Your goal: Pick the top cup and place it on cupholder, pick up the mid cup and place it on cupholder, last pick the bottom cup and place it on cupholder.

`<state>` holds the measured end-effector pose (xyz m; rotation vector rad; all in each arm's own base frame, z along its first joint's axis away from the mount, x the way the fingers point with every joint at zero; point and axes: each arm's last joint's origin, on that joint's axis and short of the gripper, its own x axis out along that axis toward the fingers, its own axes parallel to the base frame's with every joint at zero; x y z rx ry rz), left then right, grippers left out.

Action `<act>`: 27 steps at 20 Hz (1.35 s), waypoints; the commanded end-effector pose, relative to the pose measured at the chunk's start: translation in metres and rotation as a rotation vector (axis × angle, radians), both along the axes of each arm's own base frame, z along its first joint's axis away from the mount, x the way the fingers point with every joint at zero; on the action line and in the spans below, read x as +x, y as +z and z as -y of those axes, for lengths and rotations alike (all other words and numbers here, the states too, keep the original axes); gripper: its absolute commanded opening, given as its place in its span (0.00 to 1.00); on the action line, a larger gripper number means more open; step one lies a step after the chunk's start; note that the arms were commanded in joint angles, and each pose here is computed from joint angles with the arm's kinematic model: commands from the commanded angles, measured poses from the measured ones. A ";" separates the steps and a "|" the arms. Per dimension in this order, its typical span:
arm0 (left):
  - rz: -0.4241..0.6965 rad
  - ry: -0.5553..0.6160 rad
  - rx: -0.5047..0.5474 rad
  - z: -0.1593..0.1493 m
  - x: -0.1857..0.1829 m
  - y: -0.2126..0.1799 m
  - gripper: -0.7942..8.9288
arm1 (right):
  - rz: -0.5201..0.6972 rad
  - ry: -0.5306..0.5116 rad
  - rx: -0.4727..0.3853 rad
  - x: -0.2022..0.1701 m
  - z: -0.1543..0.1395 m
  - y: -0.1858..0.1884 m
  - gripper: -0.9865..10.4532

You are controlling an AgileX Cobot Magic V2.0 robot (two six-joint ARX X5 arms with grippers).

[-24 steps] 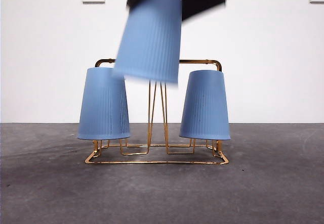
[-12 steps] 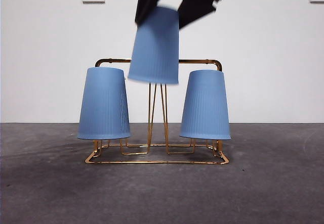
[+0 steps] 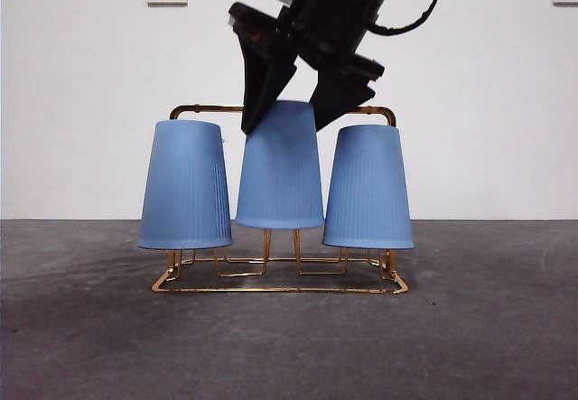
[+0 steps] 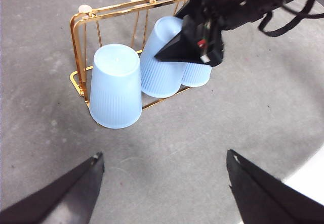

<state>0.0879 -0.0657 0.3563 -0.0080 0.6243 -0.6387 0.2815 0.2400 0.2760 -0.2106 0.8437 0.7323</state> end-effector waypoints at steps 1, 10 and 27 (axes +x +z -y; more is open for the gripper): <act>0.014 -0.012 -0.011 0.001 0.000 0.004 0.47 | 0.007 0.016 -0.007 0.004 -0.006 -0.004 0.33; 0.014 -0.011 -0.011 0.001 0.000 0.004 0.47 | 0.007 0.024 -0.013 0.003 -0.006 -0.004 0.46; 0.014 -0.012 -0.009 0.001 0.000 0.004 0.47 | 0.130 0.017 0.131 -0.118 0.090 0.083 0.46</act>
